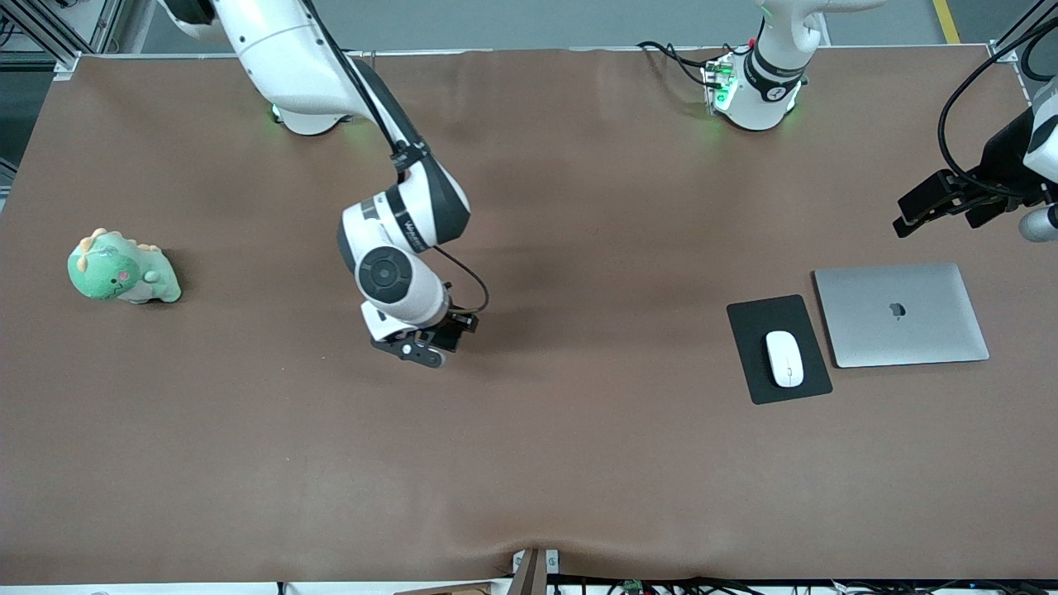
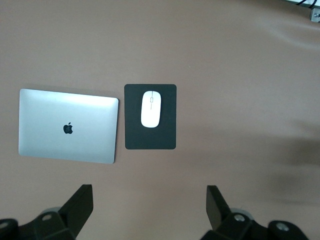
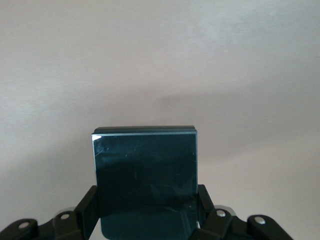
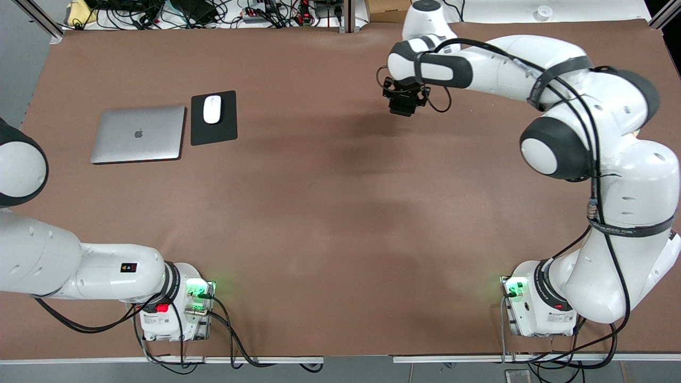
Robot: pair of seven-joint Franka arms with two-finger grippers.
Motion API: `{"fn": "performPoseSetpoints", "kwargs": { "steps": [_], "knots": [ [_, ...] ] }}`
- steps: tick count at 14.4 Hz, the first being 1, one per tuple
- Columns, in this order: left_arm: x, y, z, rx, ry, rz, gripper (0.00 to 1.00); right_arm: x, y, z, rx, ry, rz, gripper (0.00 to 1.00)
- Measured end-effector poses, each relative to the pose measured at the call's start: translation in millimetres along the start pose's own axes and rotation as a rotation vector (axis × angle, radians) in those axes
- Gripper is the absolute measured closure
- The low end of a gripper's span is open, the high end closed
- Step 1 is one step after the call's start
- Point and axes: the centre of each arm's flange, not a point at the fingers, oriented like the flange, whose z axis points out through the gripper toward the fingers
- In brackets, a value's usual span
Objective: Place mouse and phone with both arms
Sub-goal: 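Carry the black phone toward the green plush toy with the right gripper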
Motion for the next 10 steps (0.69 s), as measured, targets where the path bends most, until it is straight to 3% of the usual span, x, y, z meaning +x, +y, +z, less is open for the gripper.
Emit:
{"fn": "performPoseSetpoints", "kwargs": {
  "steps": [4,10],
  "knots": [
    [-0.2,3.5,13.0,0.027,-0.037,0.011,0.00,9.3,68.8,-13.4,0.019,-0.008,-0.048,0.21],
    [-6.4,28.3,14.8,0.065,-0.031,0.066,0.00,5.1,147.5,-9.4,0.030,-0.029,-0.102,0.21]
  ]
}}
